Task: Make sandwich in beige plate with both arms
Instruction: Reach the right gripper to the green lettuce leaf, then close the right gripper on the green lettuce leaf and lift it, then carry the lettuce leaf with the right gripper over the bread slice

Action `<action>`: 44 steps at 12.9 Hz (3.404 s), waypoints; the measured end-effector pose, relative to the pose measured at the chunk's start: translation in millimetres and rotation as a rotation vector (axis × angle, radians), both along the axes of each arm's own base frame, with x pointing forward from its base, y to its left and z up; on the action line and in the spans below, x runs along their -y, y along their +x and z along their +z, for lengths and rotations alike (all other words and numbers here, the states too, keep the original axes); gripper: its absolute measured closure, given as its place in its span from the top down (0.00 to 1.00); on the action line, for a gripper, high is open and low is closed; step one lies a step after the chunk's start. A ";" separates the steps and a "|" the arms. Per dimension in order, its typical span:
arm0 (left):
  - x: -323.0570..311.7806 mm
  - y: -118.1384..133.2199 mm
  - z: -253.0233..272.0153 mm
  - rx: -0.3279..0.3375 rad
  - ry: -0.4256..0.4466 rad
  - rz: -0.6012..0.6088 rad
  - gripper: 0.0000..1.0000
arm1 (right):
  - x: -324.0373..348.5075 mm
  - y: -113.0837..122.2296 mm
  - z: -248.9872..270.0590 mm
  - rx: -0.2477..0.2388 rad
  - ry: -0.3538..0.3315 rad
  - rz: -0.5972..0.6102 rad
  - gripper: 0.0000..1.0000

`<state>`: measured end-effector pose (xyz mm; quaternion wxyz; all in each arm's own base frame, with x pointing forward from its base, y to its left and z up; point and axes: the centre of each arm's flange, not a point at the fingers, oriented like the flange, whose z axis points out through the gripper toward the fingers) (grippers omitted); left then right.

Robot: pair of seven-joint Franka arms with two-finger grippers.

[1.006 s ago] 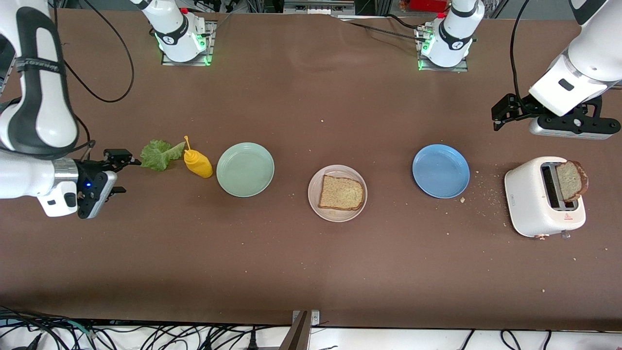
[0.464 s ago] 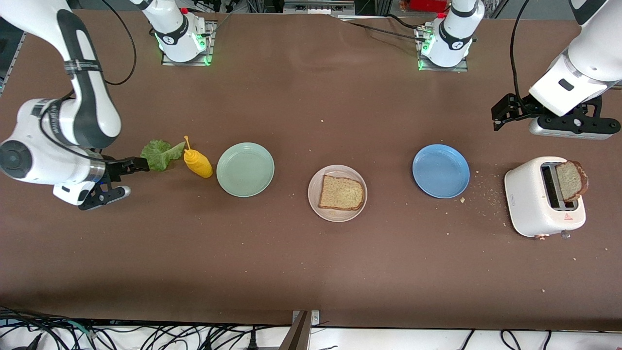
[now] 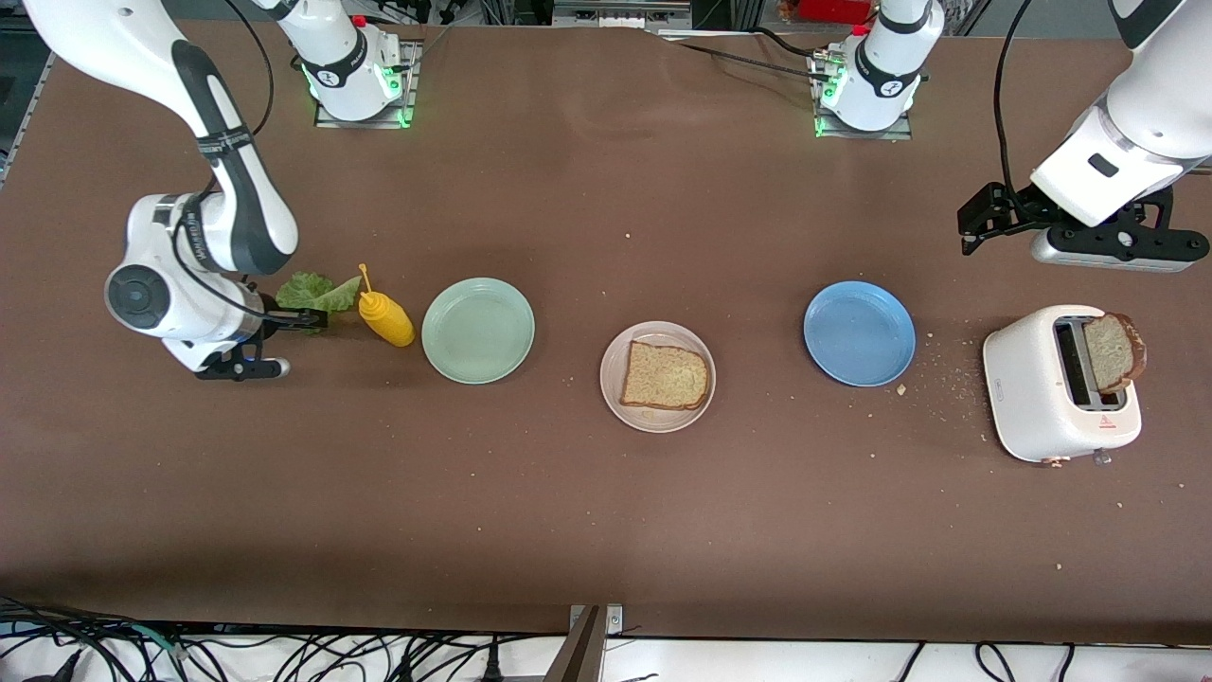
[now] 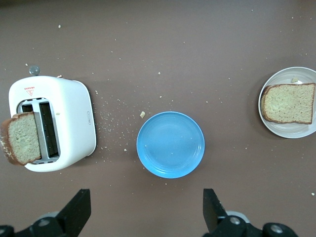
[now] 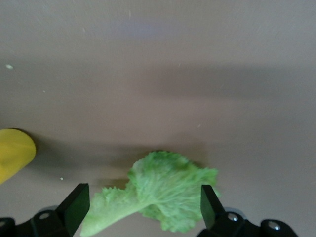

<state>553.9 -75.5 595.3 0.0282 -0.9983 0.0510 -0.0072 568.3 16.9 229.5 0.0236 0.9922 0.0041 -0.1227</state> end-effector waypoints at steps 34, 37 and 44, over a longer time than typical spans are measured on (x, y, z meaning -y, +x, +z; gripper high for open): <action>0.0 0.0 -0.1 0.000 0.000 0.000 1.00 | -2.2 35.9 79.9 -0.082 -0.001 0.068 0.02; 0.1 0.0 -0.1 0.000 0.000 0.000 1.00 | -43.0 49.8 151.5 -0.098 0.018 0.141 0.02; 0.1 0.0 -0.1 0.000 0.000 0.000 1.00 | -218.9 25.4 276.7 0.037 0.116 0.440 0.02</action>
